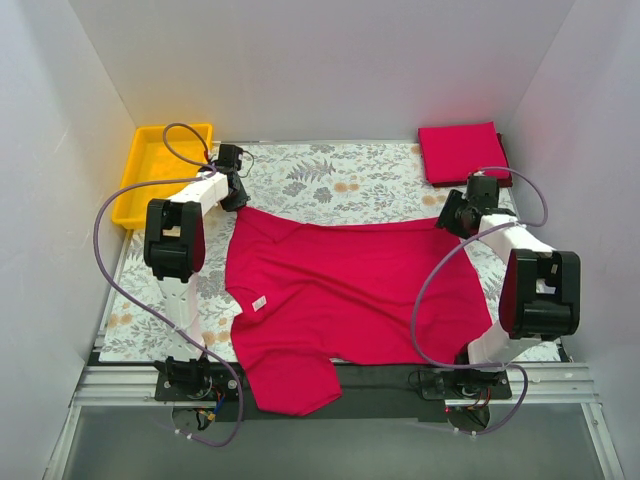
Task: Fold and stack the t-shirts
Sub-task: Fold the tshirt
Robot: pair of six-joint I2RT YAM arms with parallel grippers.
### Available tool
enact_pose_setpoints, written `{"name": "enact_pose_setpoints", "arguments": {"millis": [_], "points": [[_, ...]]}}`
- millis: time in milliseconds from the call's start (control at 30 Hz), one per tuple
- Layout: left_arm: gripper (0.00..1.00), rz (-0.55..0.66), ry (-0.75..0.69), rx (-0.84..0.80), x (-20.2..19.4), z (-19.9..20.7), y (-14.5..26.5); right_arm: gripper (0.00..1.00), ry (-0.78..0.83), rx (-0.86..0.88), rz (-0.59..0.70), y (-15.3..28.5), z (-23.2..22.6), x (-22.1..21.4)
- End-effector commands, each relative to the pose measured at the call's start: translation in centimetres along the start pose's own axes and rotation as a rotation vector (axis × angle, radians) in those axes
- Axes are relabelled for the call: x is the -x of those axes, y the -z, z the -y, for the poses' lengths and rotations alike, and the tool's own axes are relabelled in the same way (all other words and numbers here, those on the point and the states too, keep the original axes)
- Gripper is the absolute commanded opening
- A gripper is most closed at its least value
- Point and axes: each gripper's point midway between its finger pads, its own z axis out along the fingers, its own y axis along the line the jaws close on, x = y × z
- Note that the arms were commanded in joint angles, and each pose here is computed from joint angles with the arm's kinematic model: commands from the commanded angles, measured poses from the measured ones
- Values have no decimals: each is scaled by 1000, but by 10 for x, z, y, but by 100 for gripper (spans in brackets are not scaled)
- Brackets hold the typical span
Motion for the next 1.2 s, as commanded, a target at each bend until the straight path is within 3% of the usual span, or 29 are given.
{"name": "enact_pose_setpoints", "arguments": {"millis": [0,333,800,1167], "points": [[2,55,-5,-6,21,-3,31,57,-80,-11,88,-12,7,39],[2,58,1,-28,25,2,38,53,-134,25,85,-45,22,56],[1,50,-4,-23,22,1,34,50,-124,211,47,-51,-12,62],[0,48,-11,-20,21,1,33,47,-175,49,52,-58,20,48]]}}
